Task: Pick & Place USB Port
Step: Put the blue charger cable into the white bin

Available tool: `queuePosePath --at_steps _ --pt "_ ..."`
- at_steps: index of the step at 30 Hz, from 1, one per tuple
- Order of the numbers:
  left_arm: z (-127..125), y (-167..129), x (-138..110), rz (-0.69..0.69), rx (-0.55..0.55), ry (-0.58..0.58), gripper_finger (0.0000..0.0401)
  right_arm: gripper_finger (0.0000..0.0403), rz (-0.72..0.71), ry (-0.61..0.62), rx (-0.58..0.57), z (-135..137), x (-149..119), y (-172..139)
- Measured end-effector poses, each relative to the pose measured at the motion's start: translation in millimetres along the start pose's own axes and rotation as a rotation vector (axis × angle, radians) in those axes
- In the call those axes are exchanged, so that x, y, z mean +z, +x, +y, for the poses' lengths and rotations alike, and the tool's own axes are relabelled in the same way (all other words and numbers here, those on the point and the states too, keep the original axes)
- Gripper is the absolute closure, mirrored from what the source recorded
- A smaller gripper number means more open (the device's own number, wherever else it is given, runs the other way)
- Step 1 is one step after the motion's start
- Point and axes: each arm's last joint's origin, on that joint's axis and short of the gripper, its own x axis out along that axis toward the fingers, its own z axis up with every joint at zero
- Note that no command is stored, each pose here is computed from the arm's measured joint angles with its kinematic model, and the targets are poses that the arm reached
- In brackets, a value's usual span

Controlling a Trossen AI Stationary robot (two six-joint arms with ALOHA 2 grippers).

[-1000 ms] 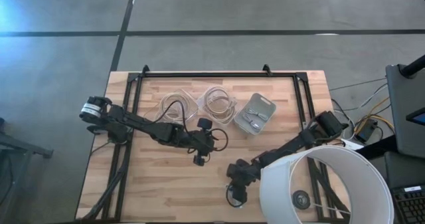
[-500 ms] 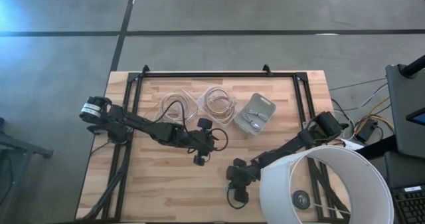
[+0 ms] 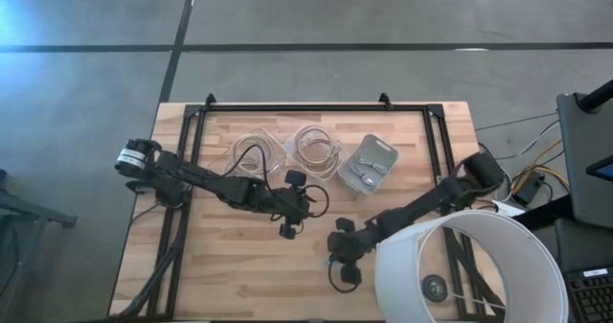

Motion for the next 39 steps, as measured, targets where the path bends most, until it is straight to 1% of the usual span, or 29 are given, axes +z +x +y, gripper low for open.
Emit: queuePosePath --at_steps 3,9,13,18,21,24,26,29,35,39 --pt "0 0 0 0.000 0.000 0.000 0.0231 0.0392 0.008 -0.041 -0.070 -5 2 -11" --pt "0 0 0 0.001 0.000 -0.001 0.0231 0.0392 -0.018 -0.081 -0.234 -15 10 -41" --pt "0 0 0 0.001 -0.001 -0.001 0.0231 0.0392 -0.070 -0.143 -0.369 -20 17 -67" --pt "0 0 0 0.001 -0.001 -0.002 0.0231 0.0392 -0.148 -0.201 -0.578 -28 23 -99" --pt "0 0 0 0.001 -0.001 -0.001 0.0231 0.0392 -0.223 -0.203 -0.687 -31 28 -116" --pt "0 0 0 0.001 -0.001 -0.001 0.0231 0.0392 -0.286 -0.189 -0.765 -34 31 -128" --pt "0 0 0 0.001 -0.001 -0.002 0.0231 0.0392 -0.299 -0.186 -0.804 -37 32 -132" --pt "0 0 0 0.001 -0.001 -0.002 0.0231 0.0392 -0.298 -0.169 -0.829 -44 34 -133" --pt "0 0 0 0.001 -0.001 -0.010 0.0231 0.0392 -0.236 -0.135 -0.897 -68 30 -121" --pt "0 0 0 0.002 -0.001 -0.010 0.0231 0.0392 -0.195 -0.063 -0.942 -86 22 -116"
